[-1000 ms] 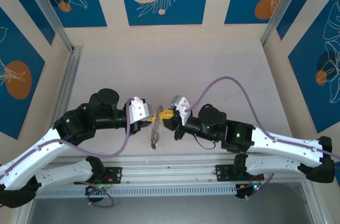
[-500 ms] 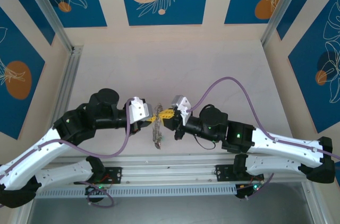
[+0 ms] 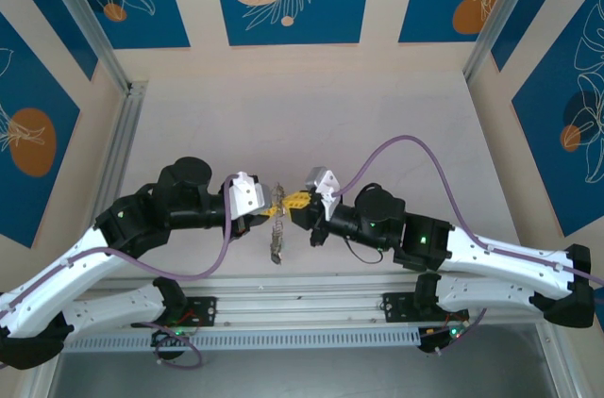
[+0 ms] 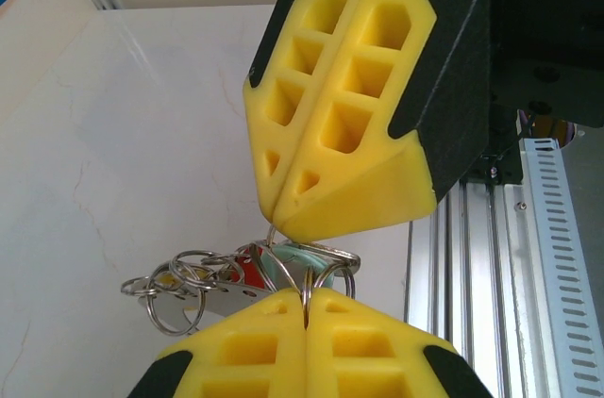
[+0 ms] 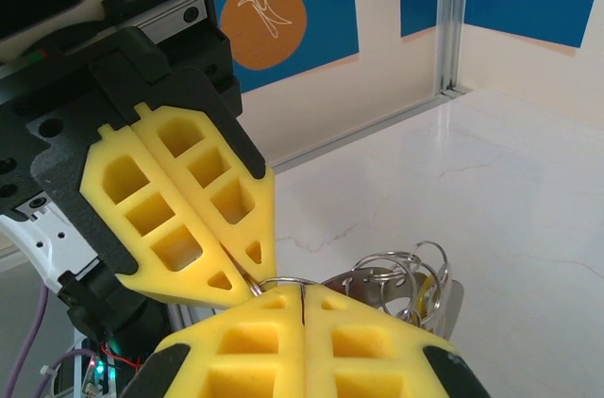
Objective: Put the keys on the keyring
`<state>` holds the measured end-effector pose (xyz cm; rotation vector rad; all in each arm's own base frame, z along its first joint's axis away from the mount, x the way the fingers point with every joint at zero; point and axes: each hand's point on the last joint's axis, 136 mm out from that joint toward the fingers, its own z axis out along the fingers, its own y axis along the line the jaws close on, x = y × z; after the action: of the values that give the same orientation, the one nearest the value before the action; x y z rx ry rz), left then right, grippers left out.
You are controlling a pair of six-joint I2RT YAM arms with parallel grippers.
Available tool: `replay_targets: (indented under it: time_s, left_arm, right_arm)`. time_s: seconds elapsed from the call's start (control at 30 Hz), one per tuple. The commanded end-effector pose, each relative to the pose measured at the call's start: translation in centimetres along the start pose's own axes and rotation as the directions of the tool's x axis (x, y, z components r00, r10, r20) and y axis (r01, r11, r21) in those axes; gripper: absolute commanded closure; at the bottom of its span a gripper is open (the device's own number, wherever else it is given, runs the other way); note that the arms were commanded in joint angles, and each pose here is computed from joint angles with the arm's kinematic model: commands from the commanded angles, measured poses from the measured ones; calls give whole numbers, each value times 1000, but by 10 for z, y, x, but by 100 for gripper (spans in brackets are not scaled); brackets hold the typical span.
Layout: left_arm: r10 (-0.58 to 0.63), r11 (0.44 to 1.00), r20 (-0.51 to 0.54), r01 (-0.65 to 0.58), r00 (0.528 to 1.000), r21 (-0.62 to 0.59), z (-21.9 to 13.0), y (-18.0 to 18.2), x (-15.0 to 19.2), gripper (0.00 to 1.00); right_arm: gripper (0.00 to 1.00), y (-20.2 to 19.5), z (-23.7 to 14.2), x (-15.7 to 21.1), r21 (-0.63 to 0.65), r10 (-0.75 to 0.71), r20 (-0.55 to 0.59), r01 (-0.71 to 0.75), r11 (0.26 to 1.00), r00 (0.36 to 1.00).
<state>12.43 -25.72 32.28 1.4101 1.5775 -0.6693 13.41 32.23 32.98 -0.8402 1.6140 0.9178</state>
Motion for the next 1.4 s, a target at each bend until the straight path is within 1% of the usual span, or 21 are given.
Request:
replay_targets:
  time_s: [0.0, 0.5, 0.8, 1.07, 1.23, 1.37]
  left_arm:
    - [31, 998, 59, -34, 998, 54, -5, -11, -14, 100]
    - [36, 993, 73, -44, 997, 110, -8, -21, -18, 100]
    - [34, 993, 65, -41, 997, 112, -7, -21, -16, 100]
    - [34, 992, 87, -44, 996, 117, -9, -22, -20, 100]
    - [38, 993, 94, -48, 995, 110, -9, -21, -22, 100]
    - [23, 997, 99, -30, 995, 67, -11, -15, -23, 100]
  right_arm:
    - [100, -6, 0, -18, 22, 31, 47, -32, 999, 998]
    - [100, -20, 2, -13, 67, 74, 17, -75, 995, 997]
    - [100, -19, 1, -13, 54, 78, 16, -78, 995, 997]
    - [100, -21, 1, -7, 55, 100, 3, -100, 993, 995]
    - [100, -23, 1, -5, 59, 108, -2, -107, 992, 994]
    - [100, -23, 0, -5, 60, 104, 0, -104, 993, 995]
